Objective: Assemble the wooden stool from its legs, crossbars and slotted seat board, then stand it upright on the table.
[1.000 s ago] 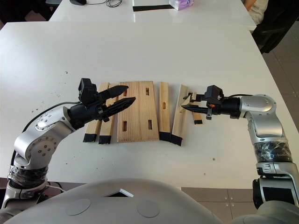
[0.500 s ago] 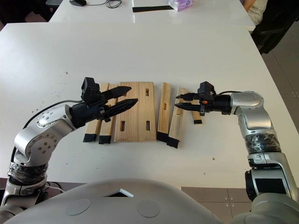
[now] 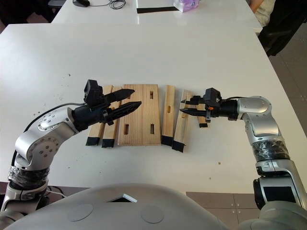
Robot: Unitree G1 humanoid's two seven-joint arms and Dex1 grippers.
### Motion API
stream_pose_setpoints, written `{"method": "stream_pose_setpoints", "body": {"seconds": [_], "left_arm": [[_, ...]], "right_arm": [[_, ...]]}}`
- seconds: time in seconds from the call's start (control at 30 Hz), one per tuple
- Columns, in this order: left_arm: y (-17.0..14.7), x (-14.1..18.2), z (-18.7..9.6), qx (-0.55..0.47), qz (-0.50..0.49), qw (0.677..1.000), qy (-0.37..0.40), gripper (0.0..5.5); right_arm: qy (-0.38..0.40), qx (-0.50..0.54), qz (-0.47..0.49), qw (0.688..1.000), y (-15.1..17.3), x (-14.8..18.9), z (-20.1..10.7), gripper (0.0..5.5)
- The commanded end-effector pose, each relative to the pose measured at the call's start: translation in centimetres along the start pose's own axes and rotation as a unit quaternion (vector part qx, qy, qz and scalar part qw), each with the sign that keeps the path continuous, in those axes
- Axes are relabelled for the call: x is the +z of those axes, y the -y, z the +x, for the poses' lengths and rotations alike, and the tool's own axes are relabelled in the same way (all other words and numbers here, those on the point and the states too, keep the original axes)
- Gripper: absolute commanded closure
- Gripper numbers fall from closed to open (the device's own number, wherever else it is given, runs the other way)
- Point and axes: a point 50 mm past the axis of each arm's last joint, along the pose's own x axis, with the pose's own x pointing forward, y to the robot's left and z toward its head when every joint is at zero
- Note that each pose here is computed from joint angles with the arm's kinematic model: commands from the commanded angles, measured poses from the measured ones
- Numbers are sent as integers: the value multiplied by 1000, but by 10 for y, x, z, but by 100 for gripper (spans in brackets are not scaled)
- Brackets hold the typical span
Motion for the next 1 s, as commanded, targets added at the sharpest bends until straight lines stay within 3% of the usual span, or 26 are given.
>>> {"method": "stream_pose_setpoints", "body": {"seconds": [0.03, 0.63, 0.87, 1.0], "left_arm": [[-3, 2, 1, 3, 7, 1000, -9, 258], [-3, 0, 5, 11, 3, 1000, -3, 258], [-5, 1, 5, 13, 7, 1000, -5, 258], [-6, 0, 5, 16, 9, 1000, -5, 258]], "right_arm": [[-119, 3, 166, 979, -25, -70, 0, 420], [-140, 0, 159, 977, -22, -79, 3, 420], [-143, -42, 134, 980, -15, -81, 7, 316], [-117, -67, 112, 985, -4, -68, 2, 313]]}}
